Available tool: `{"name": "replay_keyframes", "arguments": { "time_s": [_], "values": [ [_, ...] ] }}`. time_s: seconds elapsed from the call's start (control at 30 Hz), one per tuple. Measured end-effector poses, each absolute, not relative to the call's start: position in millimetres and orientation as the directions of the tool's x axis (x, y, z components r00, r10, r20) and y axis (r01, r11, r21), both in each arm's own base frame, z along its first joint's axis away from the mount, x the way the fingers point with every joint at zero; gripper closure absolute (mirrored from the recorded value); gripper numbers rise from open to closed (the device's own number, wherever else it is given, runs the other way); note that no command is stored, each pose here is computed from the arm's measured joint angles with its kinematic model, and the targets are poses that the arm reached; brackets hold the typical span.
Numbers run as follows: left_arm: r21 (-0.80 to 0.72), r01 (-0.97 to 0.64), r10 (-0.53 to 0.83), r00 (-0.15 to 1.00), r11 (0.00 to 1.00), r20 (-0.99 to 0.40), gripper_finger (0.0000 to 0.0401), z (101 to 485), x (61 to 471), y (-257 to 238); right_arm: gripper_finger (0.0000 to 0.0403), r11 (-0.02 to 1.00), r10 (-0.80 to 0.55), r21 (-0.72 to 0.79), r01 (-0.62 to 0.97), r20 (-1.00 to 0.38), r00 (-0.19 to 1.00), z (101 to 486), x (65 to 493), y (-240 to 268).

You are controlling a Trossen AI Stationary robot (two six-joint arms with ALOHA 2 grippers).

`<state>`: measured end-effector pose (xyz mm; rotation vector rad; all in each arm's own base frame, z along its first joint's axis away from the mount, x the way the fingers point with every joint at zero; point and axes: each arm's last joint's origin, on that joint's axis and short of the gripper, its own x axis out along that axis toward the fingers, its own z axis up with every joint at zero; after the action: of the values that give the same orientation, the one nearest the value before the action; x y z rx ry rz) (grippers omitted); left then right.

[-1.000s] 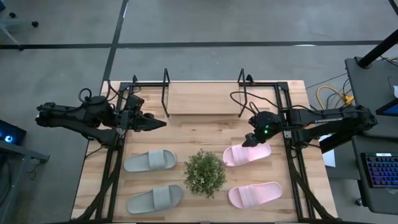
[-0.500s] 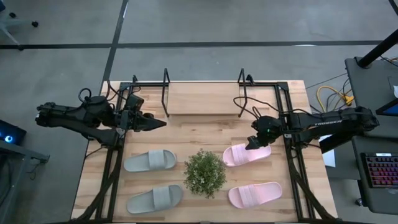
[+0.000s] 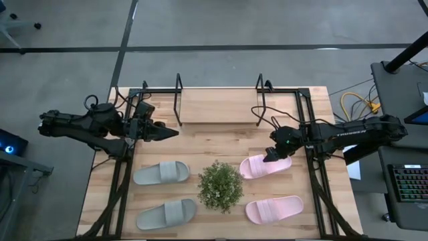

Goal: Pick and place slides into the shelf
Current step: Put the top pink slides on the shelf

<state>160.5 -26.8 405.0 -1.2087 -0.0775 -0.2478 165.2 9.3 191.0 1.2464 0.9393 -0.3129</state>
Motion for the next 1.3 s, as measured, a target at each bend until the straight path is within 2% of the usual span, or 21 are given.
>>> {"name": "replay_keyframes", "arguments": {
  "time_s": [0.77, 1.3],
  "values": [
    [-0.915, 0.232, -0.147, 0.970, 0.330, 0.193, 0.0161, 405.3, 160.7, -26.7, 0.0202, 0.352, 0.315, 0.637, 0.686, -0.771, 0.554, 175.9, 178.4, 10.6],
    [-0.915, 0.231, -0.140, 0.971, 0.331, 0.195, 0.0161, 405.7, 160.3, -26.5, 0.0202, 0.357, 0.330, 0.673, 0.648, -0.740, 0.586, 166.9, 197.4, 13.4]
  ]
}}
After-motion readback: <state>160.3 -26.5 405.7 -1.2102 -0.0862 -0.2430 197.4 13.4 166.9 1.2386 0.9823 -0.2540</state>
